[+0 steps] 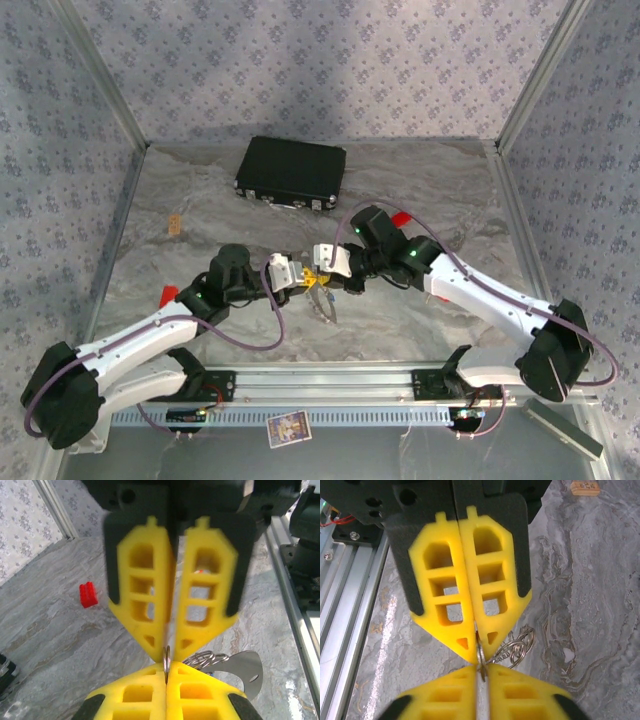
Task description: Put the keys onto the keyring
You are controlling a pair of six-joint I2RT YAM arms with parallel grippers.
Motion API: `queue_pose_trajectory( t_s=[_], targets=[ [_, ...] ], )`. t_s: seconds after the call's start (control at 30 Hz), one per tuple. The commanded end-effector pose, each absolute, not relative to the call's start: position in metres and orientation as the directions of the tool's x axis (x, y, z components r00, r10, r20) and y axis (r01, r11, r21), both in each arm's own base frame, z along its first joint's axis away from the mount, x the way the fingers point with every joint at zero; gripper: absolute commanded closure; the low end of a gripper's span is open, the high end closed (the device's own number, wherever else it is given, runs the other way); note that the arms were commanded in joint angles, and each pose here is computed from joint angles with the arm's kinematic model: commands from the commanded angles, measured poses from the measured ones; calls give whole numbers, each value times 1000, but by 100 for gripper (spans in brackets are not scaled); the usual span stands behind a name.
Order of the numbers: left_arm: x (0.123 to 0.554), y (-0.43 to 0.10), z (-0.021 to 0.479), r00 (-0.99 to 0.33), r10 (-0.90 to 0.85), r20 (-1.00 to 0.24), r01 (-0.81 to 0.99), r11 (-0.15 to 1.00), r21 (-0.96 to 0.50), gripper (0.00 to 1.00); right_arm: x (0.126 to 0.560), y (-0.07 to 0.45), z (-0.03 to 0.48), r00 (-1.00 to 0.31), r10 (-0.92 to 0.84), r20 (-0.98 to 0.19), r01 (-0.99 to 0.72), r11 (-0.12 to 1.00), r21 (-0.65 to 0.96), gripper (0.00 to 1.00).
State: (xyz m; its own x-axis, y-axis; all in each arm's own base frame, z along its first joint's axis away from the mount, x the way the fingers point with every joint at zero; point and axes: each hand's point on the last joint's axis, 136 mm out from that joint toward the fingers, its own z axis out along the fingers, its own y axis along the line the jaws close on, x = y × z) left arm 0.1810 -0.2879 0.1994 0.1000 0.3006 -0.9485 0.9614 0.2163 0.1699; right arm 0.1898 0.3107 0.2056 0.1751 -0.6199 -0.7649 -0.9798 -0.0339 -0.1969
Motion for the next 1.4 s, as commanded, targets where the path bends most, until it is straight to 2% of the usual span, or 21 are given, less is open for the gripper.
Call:
queue_pose_trajectory(
  t_s=[0.0,0.13,0.4,1.1,1.2,1.3,1.37],
  targets=[
    [183,-287,205,122,269,-955,954,234,188,100,188,308,228,169,-502,-848,-981,-1,-196,73],
    [181,-286,216,150,170,-974,948,256,191,100,192,304,225,111,-404,-908,-991,29,-134,72],
    [184,-275,223,148,32,-988,945,289,151,100,193,308,209,81,-384,-920,-995,15,-94,71],
    [176,-277,224,158,18,-987,958,240,158,100,190,333,212,65,-311,-948,-997,-56,-50,78],
    [175,-277,226,163,11,-987,958,238,161,100,190,336,212,65,-312,-948,-997,-60,-49,85],
    [176,-277,227,164,8,-986,957,242,161,100,190,338,212,62,-312,-948,-997,-59,-45,99],
    [178,-277,226,158,17,-987,955,253,157,100,191,337,214,64,-310,-949,-997,-55,-50,100]
  ],
)
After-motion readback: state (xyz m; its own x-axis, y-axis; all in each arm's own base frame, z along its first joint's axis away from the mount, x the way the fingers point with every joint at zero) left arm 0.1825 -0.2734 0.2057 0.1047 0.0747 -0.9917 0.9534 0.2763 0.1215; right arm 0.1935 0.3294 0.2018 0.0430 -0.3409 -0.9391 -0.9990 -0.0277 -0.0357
